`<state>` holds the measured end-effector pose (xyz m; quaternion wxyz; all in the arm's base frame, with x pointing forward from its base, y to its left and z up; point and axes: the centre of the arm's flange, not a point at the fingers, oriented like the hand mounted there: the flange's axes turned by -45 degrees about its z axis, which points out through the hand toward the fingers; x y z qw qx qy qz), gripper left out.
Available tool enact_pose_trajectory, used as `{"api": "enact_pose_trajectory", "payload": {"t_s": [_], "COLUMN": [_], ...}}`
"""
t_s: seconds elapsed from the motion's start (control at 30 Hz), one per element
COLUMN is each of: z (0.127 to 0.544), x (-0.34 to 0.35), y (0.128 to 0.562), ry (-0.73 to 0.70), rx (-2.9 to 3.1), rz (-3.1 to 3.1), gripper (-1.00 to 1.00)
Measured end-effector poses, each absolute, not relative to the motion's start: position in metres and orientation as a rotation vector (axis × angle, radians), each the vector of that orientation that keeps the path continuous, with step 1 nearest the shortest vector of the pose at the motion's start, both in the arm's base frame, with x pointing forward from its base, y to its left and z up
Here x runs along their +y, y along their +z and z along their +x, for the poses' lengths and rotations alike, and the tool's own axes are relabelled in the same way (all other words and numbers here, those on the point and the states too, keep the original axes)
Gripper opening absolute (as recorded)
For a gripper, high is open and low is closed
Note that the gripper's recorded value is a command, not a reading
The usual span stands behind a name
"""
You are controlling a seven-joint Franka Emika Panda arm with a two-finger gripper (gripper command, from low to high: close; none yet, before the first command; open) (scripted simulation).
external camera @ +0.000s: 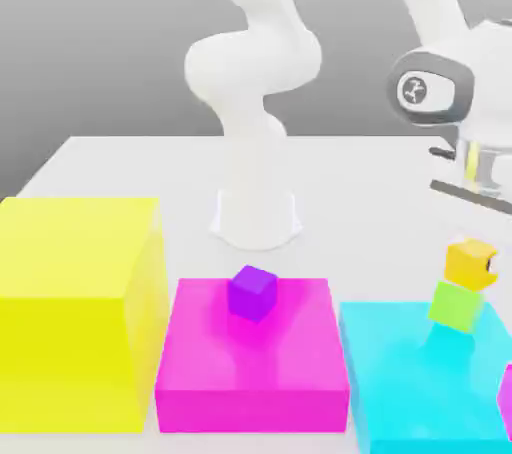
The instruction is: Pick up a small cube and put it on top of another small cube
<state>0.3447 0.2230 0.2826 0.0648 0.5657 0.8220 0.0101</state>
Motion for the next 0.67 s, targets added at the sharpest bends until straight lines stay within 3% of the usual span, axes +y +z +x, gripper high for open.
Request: {"api": "enact_pose_trajectory", "payload": {"t_s": [0.17, 0.33, 0.57, 0.6, 0.67], "z": [0.358, 0.342, 0.325, 0.324, 0.324], "x": [0.121, 0.028, -0.004, -0.004, -0.004], "y": [0.309, 0.327, 0.266, 0.258, 0.258], "ry": [0.008, 0.009, -0.001, -0.001, -0.002], "rx": [2.054, 1.554, 1.316, 1.314, 1.314], "rz": [2.211, 2.654, 2.855, 2.855, 2.855], "gripper": [-1.00, -1.00, -1.00, 1.00, 1.00]}}
